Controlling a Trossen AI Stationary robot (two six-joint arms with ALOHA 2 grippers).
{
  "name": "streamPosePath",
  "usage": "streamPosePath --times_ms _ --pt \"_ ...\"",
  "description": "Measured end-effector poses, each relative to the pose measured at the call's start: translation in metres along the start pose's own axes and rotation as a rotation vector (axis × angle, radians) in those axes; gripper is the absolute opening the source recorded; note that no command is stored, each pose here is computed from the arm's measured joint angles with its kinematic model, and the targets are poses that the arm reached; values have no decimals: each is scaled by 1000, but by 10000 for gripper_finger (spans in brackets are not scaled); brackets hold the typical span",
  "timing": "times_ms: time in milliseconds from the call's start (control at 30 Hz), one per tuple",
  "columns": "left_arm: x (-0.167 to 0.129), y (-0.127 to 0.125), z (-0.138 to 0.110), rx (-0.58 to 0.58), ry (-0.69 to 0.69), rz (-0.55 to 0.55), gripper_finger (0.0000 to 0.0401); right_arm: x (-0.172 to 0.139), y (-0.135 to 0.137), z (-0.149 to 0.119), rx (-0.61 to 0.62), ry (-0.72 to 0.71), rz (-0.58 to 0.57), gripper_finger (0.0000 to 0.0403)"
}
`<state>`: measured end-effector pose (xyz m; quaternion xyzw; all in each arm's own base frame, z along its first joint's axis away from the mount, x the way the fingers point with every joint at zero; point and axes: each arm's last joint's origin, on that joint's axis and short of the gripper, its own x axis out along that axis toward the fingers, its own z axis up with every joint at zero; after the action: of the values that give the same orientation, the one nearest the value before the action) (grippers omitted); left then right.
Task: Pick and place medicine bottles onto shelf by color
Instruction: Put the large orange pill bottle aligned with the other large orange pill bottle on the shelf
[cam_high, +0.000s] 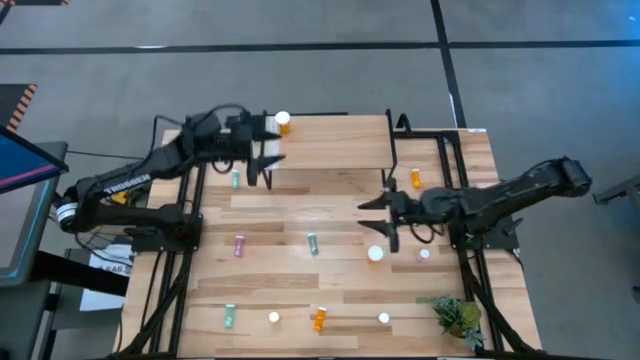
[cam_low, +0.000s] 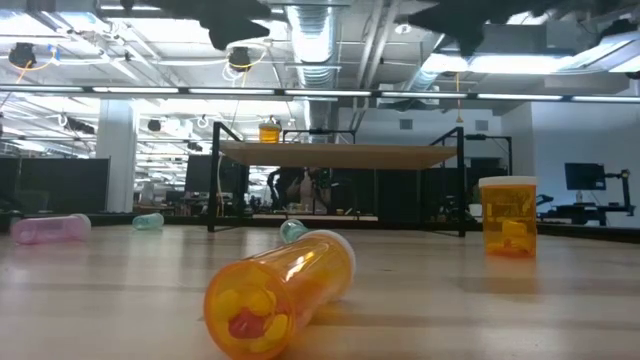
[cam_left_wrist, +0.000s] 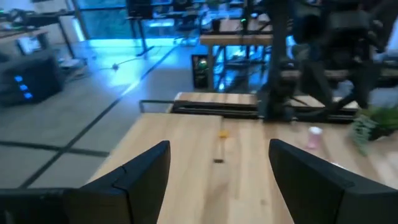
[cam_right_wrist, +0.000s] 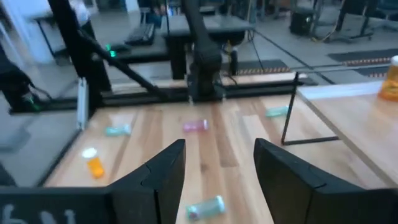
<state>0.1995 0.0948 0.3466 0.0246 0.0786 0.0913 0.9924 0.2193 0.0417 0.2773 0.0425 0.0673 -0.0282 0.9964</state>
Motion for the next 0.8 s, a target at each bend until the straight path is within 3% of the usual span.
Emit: streamPosePath --times_ms 267,600,800 --pt "11 -24 -30 5 -73 -158 261 -26 25 -7 35 16 -22 186" --pt "32 -31 -48 38 7 -239 261 -6 49 -43 52 119 -216 168" --pt "39 -29 -49 71 -14 -235 261 2 51 -53 65 142 -238 160"
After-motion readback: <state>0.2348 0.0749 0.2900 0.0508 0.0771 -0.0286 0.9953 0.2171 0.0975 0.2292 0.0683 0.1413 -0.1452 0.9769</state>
